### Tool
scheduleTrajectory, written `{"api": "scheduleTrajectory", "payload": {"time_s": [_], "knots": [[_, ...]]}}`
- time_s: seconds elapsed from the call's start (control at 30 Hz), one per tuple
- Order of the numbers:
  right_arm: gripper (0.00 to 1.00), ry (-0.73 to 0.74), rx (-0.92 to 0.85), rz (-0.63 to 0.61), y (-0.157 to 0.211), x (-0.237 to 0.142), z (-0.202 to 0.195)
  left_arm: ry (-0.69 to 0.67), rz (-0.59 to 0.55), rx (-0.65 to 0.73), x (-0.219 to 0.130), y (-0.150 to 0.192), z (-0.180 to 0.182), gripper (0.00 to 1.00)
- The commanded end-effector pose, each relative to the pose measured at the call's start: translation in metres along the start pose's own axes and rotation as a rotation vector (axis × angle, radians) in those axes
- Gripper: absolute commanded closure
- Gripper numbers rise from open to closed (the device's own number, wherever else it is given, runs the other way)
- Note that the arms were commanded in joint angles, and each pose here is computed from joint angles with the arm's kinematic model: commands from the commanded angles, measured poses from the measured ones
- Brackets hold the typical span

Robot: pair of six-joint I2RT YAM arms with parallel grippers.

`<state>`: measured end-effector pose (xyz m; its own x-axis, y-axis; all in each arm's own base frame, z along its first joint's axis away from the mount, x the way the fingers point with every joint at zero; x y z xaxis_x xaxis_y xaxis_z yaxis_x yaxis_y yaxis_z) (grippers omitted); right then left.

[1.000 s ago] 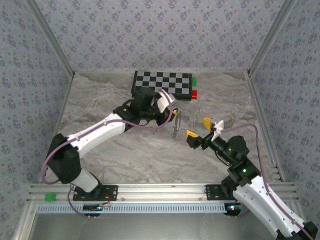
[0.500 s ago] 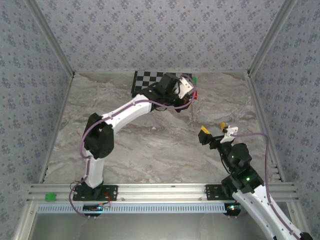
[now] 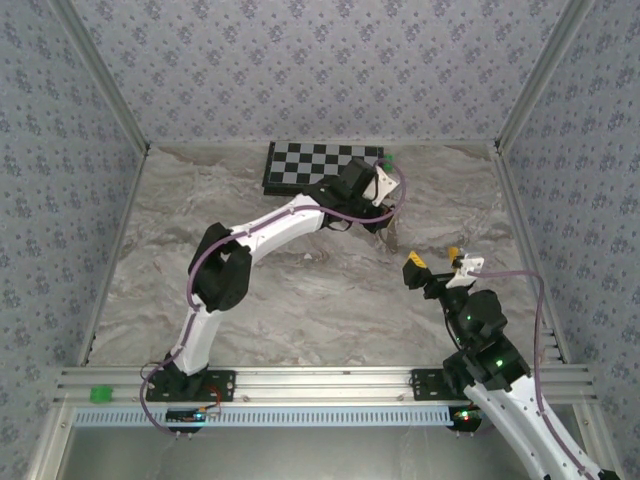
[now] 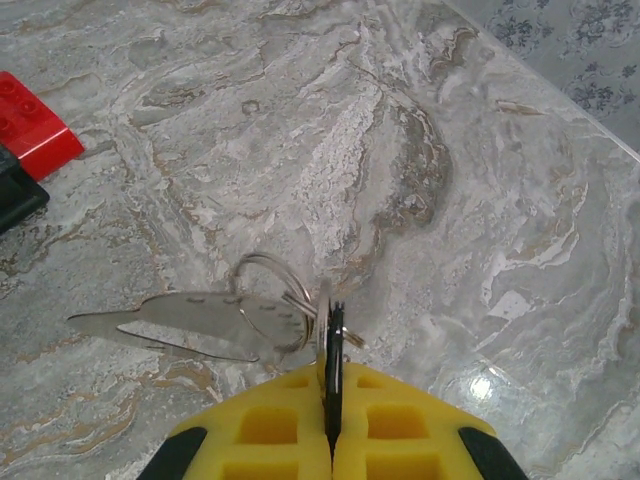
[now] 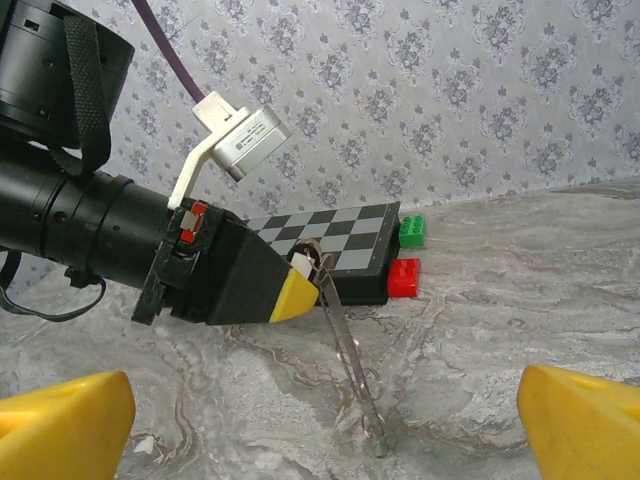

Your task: Put the keys on the keyring

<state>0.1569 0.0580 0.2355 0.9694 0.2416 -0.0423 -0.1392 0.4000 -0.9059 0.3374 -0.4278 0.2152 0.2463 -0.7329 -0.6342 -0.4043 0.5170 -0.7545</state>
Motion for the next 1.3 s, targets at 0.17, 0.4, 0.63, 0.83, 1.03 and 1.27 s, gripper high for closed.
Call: {"api": "scheduleTrajectory", "payload": {"time_s": [0.17, 0.4, 0.63, 0.83, 1.03, 1.27], "knots": [[0.0, 0.008, 0.009, -0.006, 0.002, 0.0, -0.003, 0.004, -0.014, 0.008, -0.016, 0.0, -0.003, 1.0], [0.0, 0.001, 0.011, -0.004, 0.004, 0.001, -0.002, -0.007, 0.039, 0.043, -0.028, 0.023, 0.001, 1.0], [0.0, -0.001, 0.013, -0.002, 0.005, 0.001, -0.003, -0.022, 0.111, 0.049, -0.036, 0.049, 0.008, 1.0], [0.0, -0.008, 0.015, -0.001, 0.005, 0.002, -0.002, -0.057, 0.183, 0.05, -0.036, 0.075, 0.015, 1.0], [0.0, -0.017, 0.017, 0.003, 0.006, 0.003, -0.002, -0.108, 0.23, 0.036, -0.037, 0.099, 0.023, 1.0], [0.0, -0.02, 0.018, 0.009, 0.008, 0.003, -0.002, -0.155, 0.299, 0.028, -0.036, 0.127, 0.029, 1.0]]}}
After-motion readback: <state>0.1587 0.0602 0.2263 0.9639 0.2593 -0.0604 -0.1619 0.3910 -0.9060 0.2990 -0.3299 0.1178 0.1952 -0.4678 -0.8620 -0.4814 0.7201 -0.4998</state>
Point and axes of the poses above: each hand's point on the last joint's axis, 136 mm out from that joint toward the fingers, its own x axis out along the fingers, its own z axis along the line the jaws close on, y = z × x, the point moved 7 cm from there along -x, back along the fingers, and after that the axes turned 10 degrees about x, right-handed, at the moved point
